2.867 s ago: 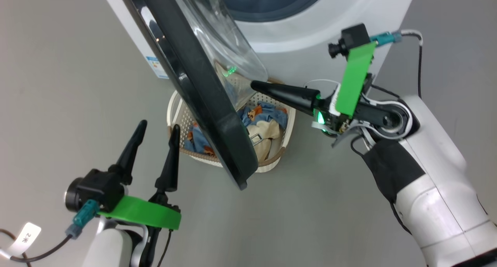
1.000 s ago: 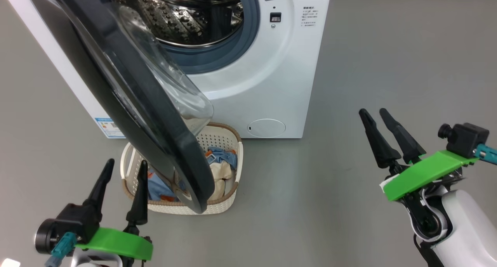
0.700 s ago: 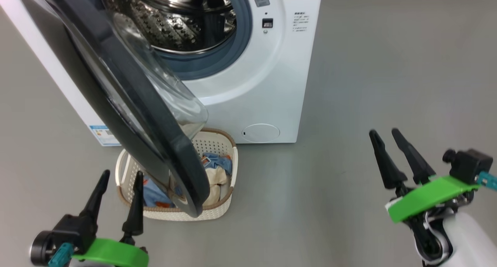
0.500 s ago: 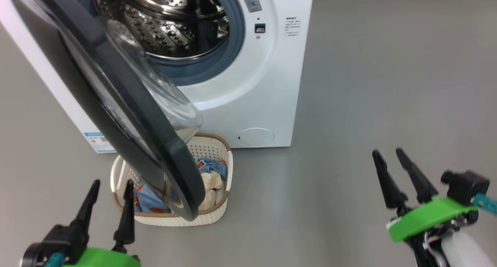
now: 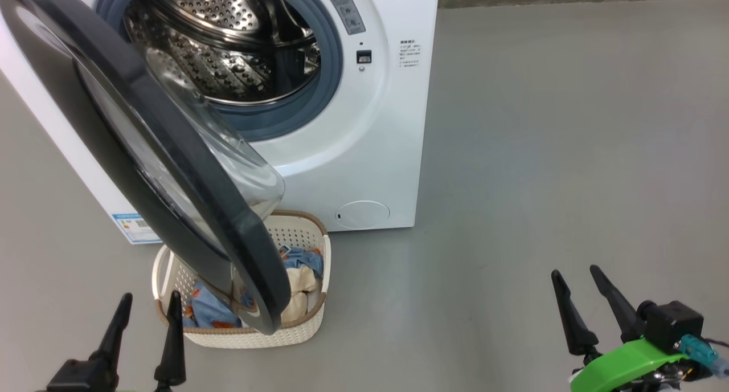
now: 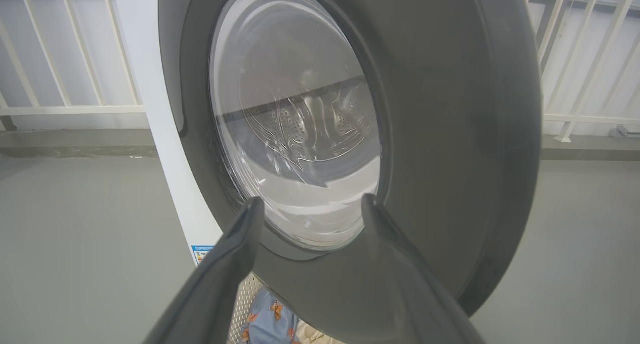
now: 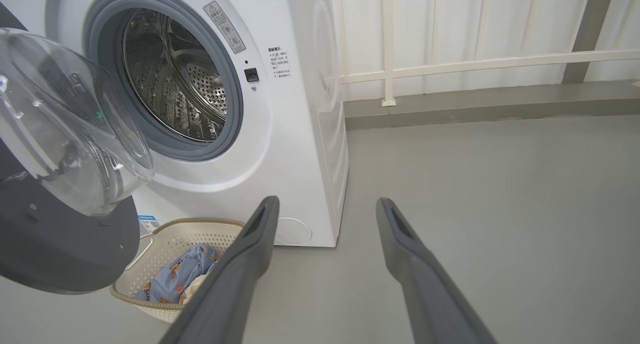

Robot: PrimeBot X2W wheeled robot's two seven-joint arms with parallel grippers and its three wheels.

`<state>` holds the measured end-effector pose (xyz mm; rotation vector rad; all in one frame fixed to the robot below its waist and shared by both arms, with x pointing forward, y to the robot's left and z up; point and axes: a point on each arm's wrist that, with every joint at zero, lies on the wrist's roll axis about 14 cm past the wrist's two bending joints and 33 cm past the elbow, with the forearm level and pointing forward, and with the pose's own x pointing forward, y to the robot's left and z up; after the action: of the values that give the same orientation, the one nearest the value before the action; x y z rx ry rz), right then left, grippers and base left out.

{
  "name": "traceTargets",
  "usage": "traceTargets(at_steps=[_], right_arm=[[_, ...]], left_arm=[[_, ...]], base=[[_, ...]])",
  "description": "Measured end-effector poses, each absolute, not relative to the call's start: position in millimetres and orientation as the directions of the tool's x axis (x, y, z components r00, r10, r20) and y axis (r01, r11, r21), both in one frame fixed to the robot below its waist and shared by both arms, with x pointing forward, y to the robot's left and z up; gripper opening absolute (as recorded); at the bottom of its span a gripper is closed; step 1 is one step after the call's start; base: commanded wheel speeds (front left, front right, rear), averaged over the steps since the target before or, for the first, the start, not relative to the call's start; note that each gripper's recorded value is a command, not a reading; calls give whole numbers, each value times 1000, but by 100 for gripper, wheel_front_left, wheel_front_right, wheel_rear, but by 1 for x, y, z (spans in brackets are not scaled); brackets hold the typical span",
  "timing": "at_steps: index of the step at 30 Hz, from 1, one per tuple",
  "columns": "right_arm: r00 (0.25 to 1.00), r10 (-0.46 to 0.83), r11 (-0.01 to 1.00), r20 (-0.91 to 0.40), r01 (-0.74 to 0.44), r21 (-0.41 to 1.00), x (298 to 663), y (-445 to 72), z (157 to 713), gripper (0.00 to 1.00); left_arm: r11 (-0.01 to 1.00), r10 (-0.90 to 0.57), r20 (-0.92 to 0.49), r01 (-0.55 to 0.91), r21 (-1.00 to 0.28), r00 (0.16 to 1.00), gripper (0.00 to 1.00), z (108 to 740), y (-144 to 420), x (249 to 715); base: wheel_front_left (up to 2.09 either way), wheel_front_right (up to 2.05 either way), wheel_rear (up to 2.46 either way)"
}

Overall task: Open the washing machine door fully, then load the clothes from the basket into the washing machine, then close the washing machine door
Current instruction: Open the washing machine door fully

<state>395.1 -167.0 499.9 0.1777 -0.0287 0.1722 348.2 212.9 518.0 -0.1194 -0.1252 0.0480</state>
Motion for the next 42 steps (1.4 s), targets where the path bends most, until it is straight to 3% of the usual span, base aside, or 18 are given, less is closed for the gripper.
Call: traceTargets(at_steps=[14, 42], right_arm=[[996, 85, 989, 39, -89, 122, 370, -184, 495, 100], [997, 78, 992, 29, -80, 102, 369, -181, 491, 100]], left_arm=[[991, 60, 111, -45, -126, 992, 100, 514, 211, 336], [987, 63, 93, -48, -153, 994, 100, 508, 207, 334]], base=[[0, 0, 0], [0, 0, 0]])
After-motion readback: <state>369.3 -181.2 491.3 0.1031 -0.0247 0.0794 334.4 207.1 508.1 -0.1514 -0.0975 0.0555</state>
